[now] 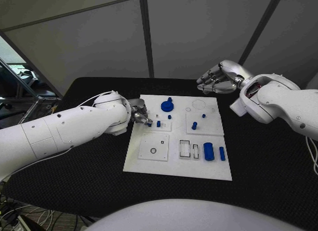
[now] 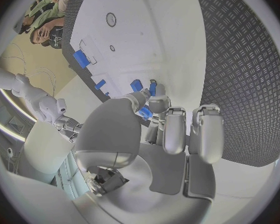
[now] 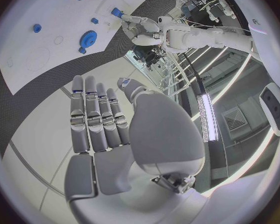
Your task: Assemble the parts on the task board
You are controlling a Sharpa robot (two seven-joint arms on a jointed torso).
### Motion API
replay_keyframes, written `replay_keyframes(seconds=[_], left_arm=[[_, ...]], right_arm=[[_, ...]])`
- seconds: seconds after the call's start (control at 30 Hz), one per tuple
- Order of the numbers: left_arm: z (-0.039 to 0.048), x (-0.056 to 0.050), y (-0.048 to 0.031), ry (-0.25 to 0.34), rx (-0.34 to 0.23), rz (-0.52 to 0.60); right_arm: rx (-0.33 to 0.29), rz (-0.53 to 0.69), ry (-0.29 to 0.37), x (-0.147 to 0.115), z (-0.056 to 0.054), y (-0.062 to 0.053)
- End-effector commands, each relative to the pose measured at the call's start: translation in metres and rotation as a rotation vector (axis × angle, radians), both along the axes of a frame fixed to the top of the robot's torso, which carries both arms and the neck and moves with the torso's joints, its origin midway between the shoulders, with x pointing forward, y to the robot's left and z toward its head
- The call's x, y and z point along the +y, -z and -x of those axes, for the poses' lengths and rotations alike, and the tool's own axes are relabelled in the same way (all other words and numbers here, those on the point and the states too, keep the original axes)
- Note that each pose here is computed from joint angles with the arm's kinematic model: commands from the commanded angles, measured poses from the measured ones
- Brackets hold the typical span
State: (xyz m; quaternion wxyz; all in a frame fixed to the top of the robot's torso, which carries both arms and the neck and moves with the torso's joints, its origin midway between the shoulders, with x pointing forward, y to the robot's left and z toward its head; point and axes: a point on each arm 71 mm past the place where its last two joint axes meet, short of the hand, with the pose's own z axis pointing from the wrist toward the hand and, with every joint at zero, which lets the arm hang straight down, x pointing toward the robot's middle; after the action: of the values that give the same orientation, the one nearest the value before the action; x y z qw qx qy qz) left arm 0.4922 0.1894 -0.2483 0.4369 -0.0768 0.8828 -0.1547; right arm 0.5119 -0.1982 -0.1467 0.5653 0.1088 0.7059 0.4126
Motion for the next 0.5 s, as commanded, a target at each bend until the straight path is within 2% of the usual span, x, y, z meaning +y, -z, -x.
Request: replay_keyframes(seconds=[0.03, 0.5], left_arm=[[0.0027, -0.0009, 0.0046, 0.012, 0.029, -0.027], [0.0035, -0.0013, 0.0049, 0.021, 0.039, -0.032]], right_arm=[[-0.005, 0.0, -0.013, 0.0016, 0.0, -0.0014], [-0.004, 0.001, -0.013, 0.0014, -0.0004, -0.0012]])
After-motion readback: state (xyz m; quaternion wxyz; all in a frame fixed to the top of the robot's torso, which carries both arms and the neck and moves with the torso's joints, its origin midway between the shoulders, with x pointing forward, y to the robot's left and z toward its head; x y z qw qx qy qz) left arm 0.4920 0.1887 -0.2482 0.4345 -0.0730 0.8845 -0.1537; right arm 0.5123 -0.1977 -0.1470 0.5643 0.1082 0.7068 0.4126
